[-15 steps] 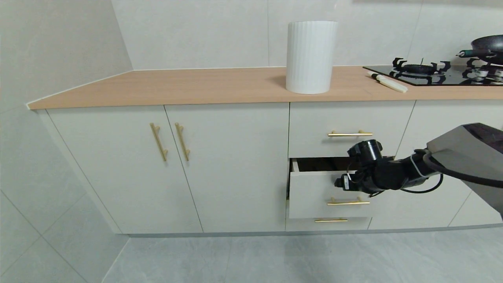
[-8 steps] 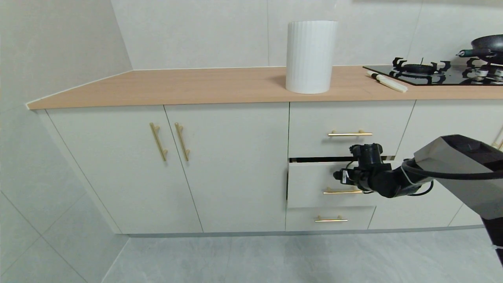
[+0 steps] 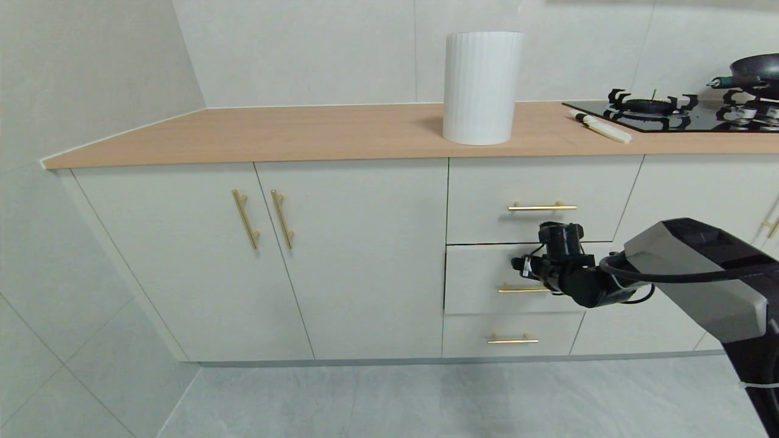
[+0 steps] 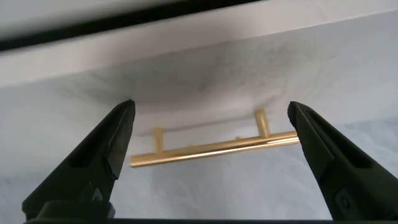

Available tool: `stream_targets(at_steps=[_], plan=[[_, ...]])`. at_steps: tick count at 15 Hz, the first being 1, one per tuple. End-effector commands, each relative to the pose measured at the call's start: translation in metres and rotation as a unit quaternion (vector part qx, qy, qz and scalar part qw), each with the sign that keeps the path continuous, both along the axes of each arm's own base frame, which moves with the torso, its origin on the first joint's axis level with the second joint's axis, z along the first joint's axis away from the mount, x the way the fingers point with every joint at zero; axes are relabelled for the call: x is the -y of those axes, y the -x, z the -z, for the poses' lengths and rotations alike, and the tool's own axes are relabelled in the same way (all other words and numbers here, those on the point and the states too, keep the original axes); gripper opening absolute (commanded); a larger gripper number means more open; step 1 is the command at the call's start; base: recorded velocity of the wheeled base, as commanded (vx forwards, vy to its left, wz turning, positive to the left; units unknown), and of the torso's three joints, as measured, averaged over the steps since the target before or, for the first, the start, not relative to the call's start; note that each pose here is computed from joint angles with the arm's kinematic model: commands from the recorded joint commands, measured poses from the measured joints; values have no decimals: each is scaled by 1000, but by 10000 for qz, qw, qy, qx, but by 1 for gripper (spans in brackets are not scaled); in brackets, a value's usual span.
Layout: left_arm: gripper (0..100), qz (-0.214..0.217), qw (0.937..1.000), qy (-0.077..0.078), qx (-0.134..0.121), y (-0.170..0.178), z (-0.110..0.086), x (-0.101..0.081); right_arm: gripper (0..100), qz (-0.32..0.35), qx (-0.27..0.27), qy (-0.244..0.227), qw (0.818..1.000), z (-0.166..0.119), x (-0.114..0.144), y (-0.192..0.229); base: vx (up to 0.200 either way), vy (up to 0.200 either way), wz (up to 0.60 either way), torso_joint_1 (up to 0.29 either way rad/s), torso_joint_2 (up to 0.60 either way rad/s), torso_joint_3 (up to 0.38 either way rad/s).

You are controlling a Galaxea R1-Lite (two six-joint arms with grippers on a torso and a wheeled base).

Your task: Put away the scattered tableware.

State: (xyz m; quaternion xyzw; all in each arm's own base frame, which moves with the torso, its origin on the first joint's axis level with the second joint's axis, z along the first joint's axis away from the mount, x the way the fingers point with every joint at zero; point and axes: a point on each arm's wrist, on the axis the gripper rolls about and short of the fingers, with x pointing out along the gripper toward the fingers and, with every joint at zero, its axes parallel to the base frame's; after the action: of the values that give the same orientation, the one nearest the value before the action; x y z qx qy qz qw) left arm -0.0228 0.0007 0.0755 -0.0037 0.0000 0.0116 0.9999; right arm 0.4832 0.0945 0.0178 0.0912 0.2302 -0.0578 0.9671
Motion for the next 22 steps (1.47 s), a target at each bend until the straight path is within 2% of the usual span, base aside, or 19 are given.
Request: stream_targets(at_steps=[1,5,8,12,14,17,20,22], plan=[[100,-7,10000,1,0,0,0,0,100,31,12,-24,10000,2,2,-3,0,0,0,0,0,0],[100,1,10000,1,0,0,0,0,100,200,254,-354,9989,-4,2,-15,0,0,0,0,0,0],[100,9,10000,1,0,0,0,0,100,267,327,-415,9982,-6,6,-18,0,0,0,0,0,0],[100,1,10000,1,0,0,0,0,100,281,111,-362,9989,-18,8,-4,0,0,0,0,0,0],[100,1,10000,1,0,0,0,0,100,221,-8,-324,9992,-43,11,26,0,0,0,0,0,0],[100,1,10000,1,0,0,0,0,100,148,61,-293,9994,-95,19,86,0,0,0,0,0,0],[100,1,10000,1,0,0,0,0,100,106,483,-151,9987,-150,31,153,0,0,0,0,0,0],[100,1,10000,1,0,0,0,0,100,334,841,117,9958,-178,44,208,0,0,0,0,0,0]])
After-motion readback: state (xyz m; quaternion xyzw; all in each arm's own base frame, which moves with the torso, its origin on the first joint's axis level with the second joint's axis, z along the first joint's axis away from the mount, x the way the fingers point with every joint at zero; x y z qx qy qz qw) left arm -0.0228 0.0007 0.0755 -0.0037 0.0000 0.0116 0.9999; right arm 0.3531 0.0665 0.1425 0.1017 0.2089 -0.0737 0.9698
